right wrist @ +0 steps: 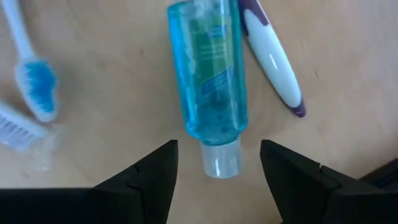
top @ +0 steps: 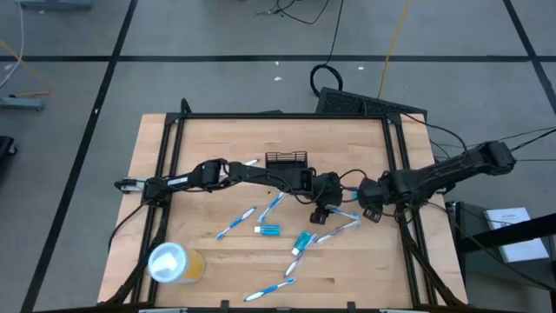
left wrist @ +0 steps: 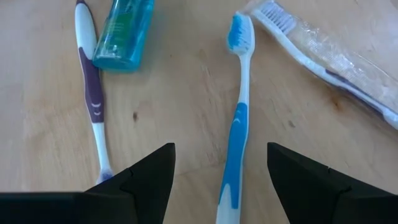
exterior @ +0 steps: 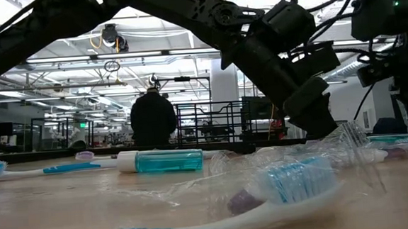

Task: Pick & Place toothbrushing station
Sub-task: Put the blue mouthwash bottle into the black organizer

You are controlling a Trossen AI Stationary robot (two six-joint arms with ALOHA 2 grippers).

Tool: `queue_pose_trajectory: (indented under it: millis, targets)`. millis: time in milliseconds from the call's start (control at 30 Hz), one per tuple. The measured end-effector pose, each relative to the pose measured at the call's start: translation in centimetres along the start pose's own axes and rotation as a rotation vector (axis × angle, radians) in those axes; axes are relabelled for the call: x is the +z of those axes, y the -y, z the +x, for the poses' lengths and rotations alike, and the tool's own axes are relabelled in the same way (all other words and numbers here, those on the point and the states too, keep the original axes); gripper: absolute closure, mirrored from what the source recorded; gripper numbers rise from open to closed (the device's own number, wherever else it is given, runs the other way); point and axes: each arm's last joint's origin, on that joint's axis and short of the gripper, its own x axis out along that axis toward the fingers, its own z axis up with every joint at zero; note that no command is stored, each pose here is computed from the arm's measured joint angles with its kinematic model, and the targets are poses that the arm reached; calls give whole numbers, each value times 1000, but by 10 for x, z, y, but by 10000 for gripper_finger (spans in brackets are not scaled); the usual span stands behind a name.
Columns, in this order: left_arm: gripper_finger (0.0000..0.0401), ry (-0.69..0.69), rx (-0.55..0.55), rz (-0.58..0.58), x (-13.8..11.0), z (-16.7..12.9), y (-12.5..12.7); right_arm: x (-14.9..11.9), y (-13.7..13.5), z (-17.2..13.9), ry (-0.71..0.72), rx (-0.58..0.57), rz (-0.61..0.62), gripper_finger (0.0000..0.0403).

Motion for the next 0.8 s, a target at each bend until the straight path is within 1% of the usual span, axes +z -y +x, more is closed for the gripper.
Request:
queue_pose_trajectory:
  millis: [233, 367, 433, 500, 667, 800]
  targets:
    - [144, -14, -4, 2, -1, 0, 0, 3, -2, 7, -45, -42, 2, 180]
    - [144, -24, -6, 1, -2, 0, 1, 5, -5, 11, -58, -54, 4, 195]
    - [144, -33, -9, 3, -3, 0, 1, 7, -7, 13, -58, -54, 0, 211]
    - [144, -41, -13, 3, -4, 0, 2, 8, -8, 15, -61, -51, -3, 236]
    - [144, -60, -17, -1, -6, 0, 2, 10, -12, 16, -62, -25, -9, 320]
    - [144, -63, -13, -7, -5, 0, 3, 10, -15, 16, -46, -13, -29, 322]
